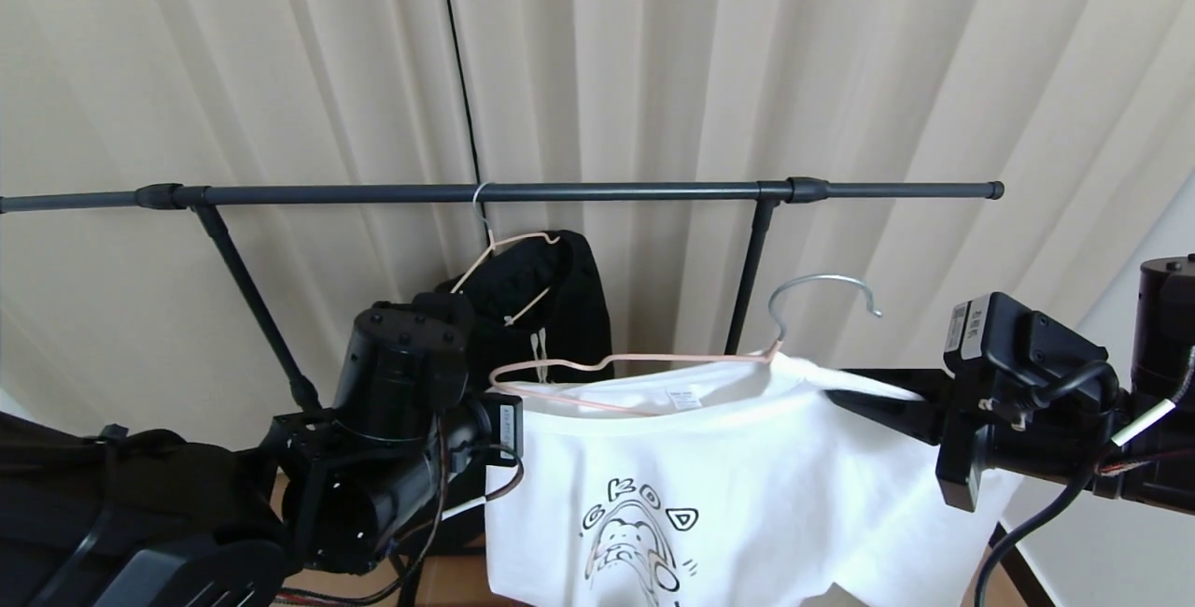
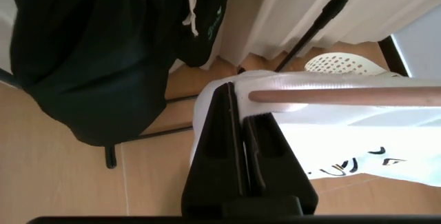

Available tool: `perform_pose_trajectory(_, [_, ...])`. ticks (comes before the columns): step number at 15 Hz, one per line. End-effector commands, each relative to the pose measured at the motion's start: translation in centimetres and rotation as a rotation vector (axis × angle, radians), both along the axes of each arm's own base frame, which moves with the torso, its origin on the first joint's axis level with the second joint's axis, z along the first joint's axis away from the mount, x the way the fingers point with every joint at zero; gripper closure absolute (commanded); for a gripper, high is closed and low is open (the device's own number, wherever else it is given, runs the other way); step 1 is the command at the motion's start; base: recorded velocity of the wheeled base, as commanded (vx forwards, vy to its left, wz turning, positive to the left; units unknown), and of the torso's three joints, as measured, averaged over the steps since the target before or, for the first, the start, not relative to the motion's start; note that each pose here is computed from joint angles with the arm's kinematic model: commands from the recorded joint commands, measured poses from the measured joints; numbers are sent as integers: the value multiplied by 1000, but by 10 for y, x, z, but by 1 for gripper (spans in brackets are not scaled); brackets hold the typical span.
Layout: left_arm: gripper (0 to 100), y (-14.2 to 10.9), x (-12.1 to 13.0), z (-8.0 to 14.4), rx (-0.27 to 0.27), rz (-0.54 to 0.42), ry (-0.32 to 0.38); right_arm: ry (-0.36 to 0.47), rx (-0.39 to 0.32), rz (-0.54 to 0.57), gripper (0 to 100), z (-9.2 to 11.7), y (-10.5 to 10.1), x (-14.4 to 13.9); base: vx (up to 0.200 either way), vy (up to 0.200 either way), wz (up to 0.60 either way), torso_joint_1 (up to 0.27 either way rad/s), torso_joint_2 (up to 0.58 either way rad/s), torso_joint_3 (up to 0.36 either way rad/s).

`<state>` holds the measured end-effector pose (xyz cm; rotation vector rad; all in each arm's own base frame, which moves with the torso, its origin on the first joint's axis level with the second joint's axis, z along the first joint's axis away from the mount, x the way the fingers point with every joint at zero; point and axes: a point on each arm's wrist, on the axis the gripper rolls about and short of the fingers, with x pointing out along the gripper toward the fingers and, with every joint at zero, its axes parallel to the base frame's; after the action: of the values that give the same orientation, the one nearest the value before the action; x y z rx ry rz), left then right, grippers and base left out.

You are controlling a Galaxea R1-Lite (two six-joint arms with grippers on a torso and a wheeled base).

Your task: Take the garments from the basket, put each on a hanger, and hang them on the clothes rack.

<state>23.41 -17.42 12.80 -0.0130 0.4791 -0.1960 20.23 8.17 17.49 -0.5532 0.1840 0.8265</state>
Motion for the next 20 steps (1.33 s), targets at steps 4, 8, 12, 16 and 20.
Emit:
perform_pose_trajectory(4, [100, 7, 2, 11, -11, 18, -35, -15, 4, 1, 100, 3, -3, -8, 0, 0, 0, 0, 0, 0])
perform_pose_trajectory(8, [100, 8, 4, 13, -16, 23, -41, -8, 2, 1, 100, 0, -4, -10, 0, 0, 0, 0, 0, 0])
perform_pose_trajectory(12, [100, -1, -5, 25, 0, -39, -86, 6, -5, -2, 100, -3, -2, -6, 0, 0, 0, 0, 0, 0])
perform_pose_trajectory(16, [100, -15, -19, 39, 59, -149, -151, 18, -30, -53, 100, -6, 0, 5, 0, 0, 0, 0, 0, 0])
perform_pose_trajectory(20, [100, -23, -22, 45, 92, -194, -180, 49, -17, -86, 100, -9, 2, 10, 0, 0, 0, 0, 0, 0])
